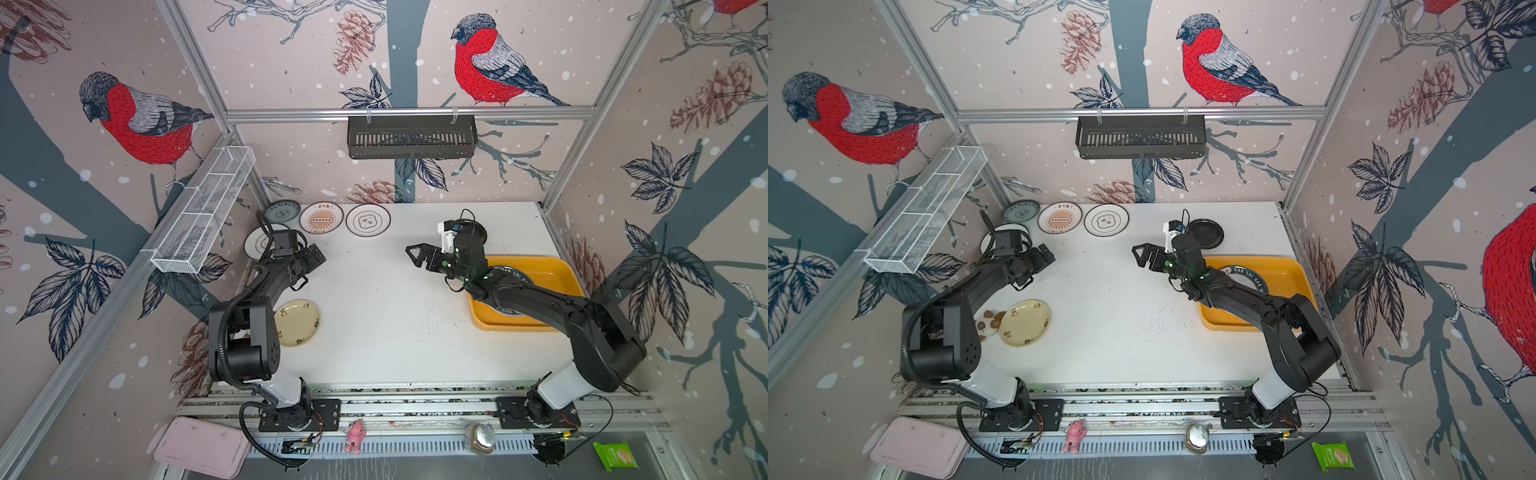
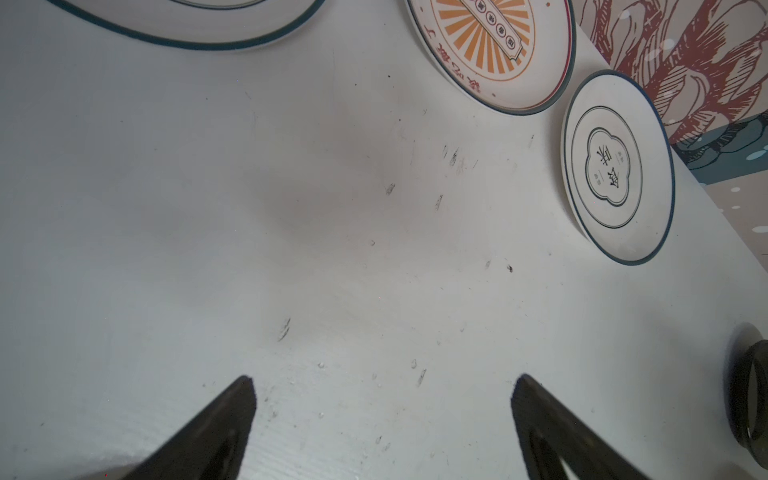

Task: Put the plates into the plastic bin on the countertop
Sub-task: 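Move the left gripper to the orange-sunburst plate while the right gripper swings toward it, then grasp the orange-sunburst plate rim with the left gripper and tilt it up, then hand the orange-sunburst plate from the left gripper to the right gripper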

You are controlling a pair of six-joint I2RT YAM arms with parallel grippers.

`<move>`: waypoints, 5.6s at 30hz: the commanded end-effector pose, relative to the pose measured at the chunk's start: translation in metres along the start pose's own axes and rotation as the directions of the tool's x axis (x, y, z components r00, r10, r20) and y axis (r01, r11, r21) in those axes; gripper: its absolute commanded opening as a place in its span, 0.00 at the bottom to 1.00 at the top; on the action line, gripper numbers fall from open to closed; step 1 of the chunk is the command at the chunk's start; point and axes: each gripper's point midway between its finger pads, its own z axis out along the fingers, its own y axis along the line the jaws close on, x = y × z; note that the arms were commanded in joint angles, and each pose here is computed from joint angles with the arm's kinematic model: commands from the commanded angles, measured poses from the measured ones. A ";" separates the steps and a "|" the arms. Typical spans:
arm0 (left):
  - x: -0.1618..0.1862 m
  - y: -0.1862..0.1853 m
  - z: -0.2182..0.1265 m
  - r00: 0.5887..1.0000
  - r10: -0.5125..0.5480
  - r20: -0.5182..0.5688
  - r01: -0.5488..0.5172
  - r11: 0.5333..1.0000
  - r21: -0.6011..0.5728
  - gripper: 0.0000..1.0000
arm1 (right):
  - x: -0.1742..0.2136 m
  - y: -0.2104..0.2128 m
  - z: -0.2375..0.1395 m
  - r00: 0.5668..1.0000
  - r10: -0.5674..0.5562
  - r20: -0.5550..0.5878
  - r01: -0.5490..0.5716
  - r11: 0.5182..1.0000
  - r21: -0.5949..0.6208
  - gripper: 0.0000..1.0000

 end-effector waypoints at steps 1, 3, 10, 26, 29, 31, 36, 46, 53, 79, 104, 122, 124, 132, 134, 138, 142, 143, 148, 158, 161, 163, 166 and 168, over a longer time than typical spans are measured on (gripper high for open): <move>-0.004 -0.010 0.002 1.000 -0.018 -0.004 0.018 0.997 0.071 0.96 | 0.004 0.024 0.012 1.000 -0.011 -0.020 0.009 0.995 -0.095 1.00; -0.004 -0.010 0.005 0.999 -0.042 -0.016 0.044 0.995 0.095 0.96 | 0.014 0.032 0.020 0.999 -0.015 -0.046 0.009 0.993 -0.120 1.00; -0.013 -0.005 0.023 0.978 -0.207 -0.035 0.210 0.964 0.162 0.94 | 0.028 0.057 0.031 0.996 -0.046 -0.079 0.029 0.978 -0.205 0.99; -0.089 -0.034 0.092 0.922 -0.387 -0.002 0.375 0.892 0.251 0.90 | 0.016 0.093 0.009 0.975 -0.222 -0.004 0.214 0.944 -0.253 1.00; -0.096 -0.037 0.107 0.915 -0.403 -0.020 0.394 0.883 0.255 0.89 | 0.013 0.103 0.011 0.970 -0.243 0.013 0.238 0.932 -0.272 1.00; -0.099 -0.037 0.117 0.911 -0.412 -0.026 0.405 0.879 0.252 0.88 | 0.011 0.110 0.011 0.966 -0.256 0.031 0.254 0.925 -0.283 1.00; -0.105 -0.038 0.140 0.893 -0.447 -0.044 0.441 0.856 0.269 0.86 | 0.006 0.121 0.009 0.960 -0.273 0.068 0.281 0.911 -0.301 1.00; -0.105 -0.026 0.174 0.852 -0.521 -0.049 0.515 0.816 0.261 0.73 | -0.002 0.122 0.009 0.949 -0.292 0.122 0.313 0.922 -0.229 0.99; -0.094 -0.012 0.191 0.806 -0.589 -0.062 0.585 0.775 0.239 0.50 | -0.009 0.114 0.009 0.949 -0.286 0.136 0.306 0.938 -0.165 1.00; -0.107 -0.021 0.134 0.778 -0.628 -0.011 0.602 0.740 0.301 0.00 | -0.017 0.090 -0.017 0.945 -0.257 0.202 0.271 0.961 -0.047 0.99; -0.063 -0.053 -0.022 0.925 -0.380 -0.022 0.359 0.853 0.379 0.00 | -0.016 0.065 -0.039 0.973 -0.120 0.199 0.135 0.989 -0.062 1.00; 0.017 -0.100 -0.105 0.999 -0.001 -0.032 0.018 0.842 0.539 0.00 | -0.006 0.060 -0.020 0.994 -0.066 0.089 0.072 0.995 -0.062 0.99; 0.024 -0.107 -0.107 0.999 0.035 -0.035 -0.009 0.820 0.573 0.00 | -0.002 0.055 -0.017 0.996 -0.051 0.076 0.055 0.997 -0.051 0.98; 0.056 -0.119 -0.102 0.980 0.117 -0.163 0.027 0.729 0.684 0.00 | 0.013 0.045 0.005 1.000 0.012 -0.009 -0.012 1.000 -0.015 0.80; 0.059 -0.120 -0.102 0.978 0.120 -0.171 0.033 0.722 0.692 0.00 | 0.018 0.043 0.013 0.999 0.025 -0.029 -0.026 1.000 -0.007 0.76; 0.061 -0.124 -0.106 0.975 0.131 -0.179 0.038 0.697 0.716 0.00 | 0.028 0.041 0.029 0.997 0.041 -0.068 -0.042 0.999 -0.003 0.70; 0.061 -0.126 -0.110 0.975 0.135 -0.177 0.038 0.681 0.731 0.00 | 0.034 0.039 0.041 0.993 0.051 -0.102 -0.051 0.999 0.007 0.60; 0.061 -0.127 -0.110 0.975 0.136 -0.178 0.039 0.678 0.734 0.00 | 0.034 0.039 0.043 0.993 0.052 -0.105 -0.052 0.999 0.004 0.57; 0.062 -0.127 -0.110 0.974 0.138 -0.181 0.042 0.672 0.739 0.00 | 0.033 0.038 0.048 0.991 0.080 -0.107 -0.079 0.997 0.005 0.39; 0.064 -0.128 -0.108 0.971 0.139 -0.195 0.055 0.664 0.746 0.08 | 0.036 0.037 0.050 0.985 0.131 -0.108 -0.134 0.991 -0.022 0.03; 0.064 -0.128 -0.110 0.972 0.146 -0.183 0.042 0.661 0.749 0.37 | 0.035 0.034 0.048 0.985 0.143 -0.099 -0.145 0.989 -0.011 0.02; 0.062 -0.127 -0.111 0.975 0.147 -0.166 0.026 0.671 0.741 0.64 | 0.034 0.032 0.046 0.984 0.156 -0.091 -0.157 0.988 -0.009 0.02; 0.058 -0.121 -0.109 0.981 0.142 -0.134 -0.007 0.712 0.702 0.87 | 0.030 0.031 0.042 0.983 0.167 -0.080 -0.168 0.986 -0.008 0.02; 0.055 -0.119 -0.110 0.983 0.146 -0.109 -0.031 0.726 0.687 0.96 | 0.028 0.029 0.038 0.983 0.171 -0.072 -0.172 0.985 -0.006 0.02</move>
